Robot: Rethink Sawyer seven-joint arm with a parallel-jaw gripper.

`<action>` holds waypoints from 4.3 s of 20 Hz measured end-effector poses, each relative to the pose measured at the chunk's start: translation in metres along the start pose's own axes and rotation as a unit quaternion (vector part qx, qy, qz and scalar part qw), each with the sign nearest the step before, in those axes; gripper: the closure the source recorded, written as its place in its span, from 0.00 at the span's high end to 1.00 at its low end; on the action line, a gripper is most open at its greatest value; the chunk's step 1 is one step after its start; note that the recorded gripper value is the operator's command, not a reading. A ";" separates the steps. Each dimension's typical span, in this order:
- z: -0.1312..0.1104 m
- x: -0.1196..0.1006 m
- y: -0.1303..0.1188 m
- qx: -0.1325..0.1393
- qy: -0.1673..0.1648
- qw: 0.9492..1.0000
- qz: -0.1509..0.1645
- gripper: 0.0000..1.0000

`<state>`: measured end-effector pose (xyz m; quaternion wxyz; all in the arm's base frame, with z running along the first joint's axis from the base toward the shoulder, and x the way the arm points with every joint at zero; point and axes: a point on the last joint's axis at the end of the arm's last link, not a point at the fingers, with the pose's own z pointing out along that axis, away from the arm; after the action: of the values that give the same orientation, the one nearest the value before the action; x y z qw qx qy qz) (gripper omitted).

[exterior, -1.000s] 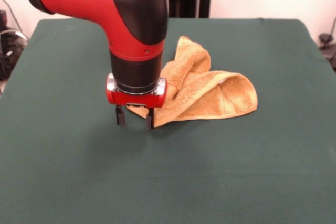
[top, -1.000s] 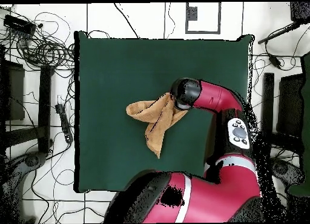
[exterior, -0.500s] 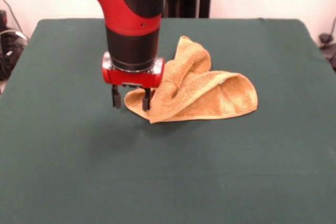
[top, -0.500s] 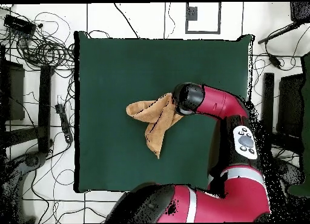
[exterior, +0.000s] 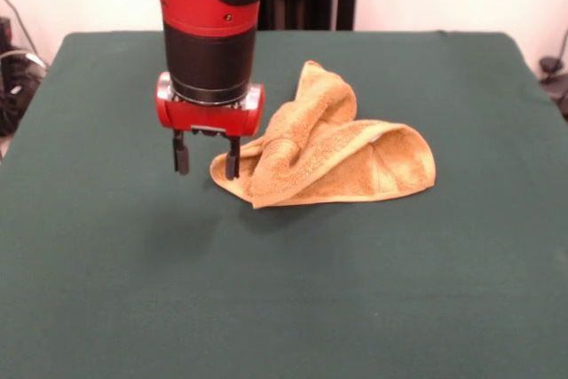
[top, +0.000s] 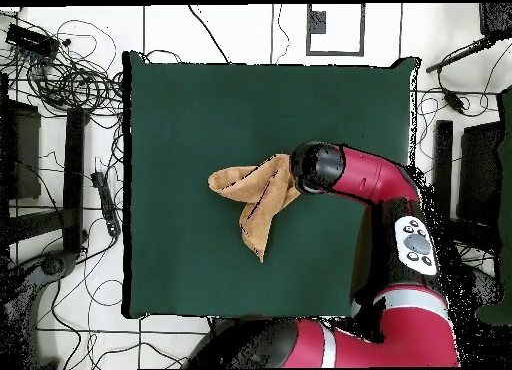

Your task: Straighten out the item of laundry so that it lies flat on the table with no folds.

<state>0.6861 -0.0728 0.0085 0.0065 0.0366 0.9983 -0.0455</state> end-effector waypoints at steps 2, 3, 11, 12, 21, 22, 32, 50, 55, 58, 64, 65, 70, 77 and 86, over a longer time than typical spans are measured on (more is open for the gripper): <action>0.000 -0.001 0.000 0.000 -0.002 1.000 0.000 1.00; 0.000 -0.001 0.000 0.001 -0.003 1.000 0.000 1.00; 0.002 0.000 0.000 0.001 -0.008 1.000 0.000 1.00; 0.002 0.000 0.000 0.001 -0.009 1.000 0.000 1.00; 0.004 0.001 0.001 0.002 -0.016 1.000 0.000 1.00; 0.004 0.001 0.001 0.002 -0.017 1.000 0.000 1.00; 0.005 0.000 0.001 0.004 -0.030 1.000 -0.001 1.00; 0.010 0.007 0.003 0.003 -0.030 1.000 -0.001 1.00; 0.011 0.009 0.004 0.003 -0.027 1.000 -0.001 1.00; 0.011 0.010 0.004 0.002 -0.027 1.000 -0.001 1.00; 0.011 0.012 0.013 0.003 -0.025 1.000 -0.008 1.00; 0.011 0.012 0.015 0.003 -0.025 1.000 -0.009 1.00; 0.008 0.014 0.038 0.014 -0.035 0.999 -0.032 1.00; 0.004 0.014 0.079 0.025 -0.060 0.996 -0.067 1.00; 0.003 0.016 0.098 0.037 -0.089 0.991 -0.088 1.00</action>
<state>0.6773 0.0252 -0.0038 0.0903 -0.0551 0.9907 -0.0861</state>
